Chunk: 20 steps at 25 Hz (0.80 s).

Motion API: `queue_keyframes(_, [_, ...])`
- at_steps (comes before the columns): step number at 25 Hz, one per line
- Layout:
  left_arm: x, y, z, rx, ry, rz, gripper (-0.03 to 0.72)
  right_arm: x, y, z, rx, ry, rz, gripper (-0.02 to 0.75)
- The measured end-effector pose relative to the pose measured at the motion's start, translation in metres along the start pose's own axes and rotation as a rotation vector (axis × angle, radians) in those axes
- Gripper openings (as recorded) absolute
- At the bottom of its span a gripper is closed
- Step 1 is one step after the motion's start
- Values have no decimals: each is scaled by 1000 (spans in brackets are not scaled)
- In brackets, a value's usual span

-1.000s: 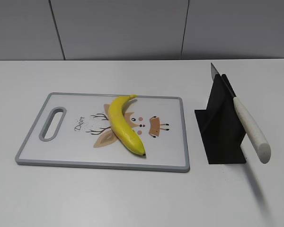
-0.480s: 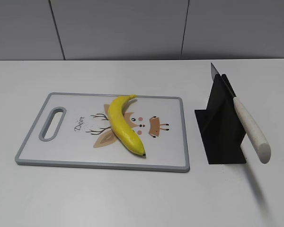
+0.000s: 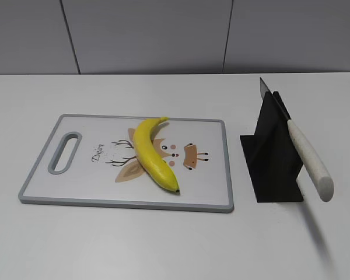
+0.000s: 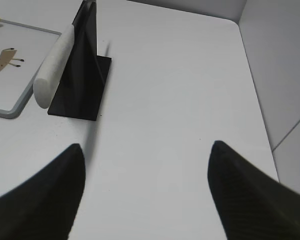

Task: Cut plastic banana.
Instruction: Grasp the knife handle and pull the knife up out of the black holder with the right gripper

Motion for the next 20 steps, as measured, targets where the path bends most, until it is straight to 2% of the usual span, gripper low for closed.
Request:
queue_keyframes(14, [0,0,0,0,0,0,560,0,0,-1,-8,0,-9,594])
queue_keyframes(20, [0,0,0,0,0,0,560,-17,-9,-20,-52,116,-59,594])
Point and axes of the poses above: a point on each arm's last joint axis where the gripper is mounted, x pointing back along that axis away from the gripper, y along the wrist's bending axis when the last joint is at zero, z = x × y, the point moved 2 cm from there along -x, pointing out along that axis toward the gripper, and after that the axes turned 15 degrees about x, right-handed, at the moved point
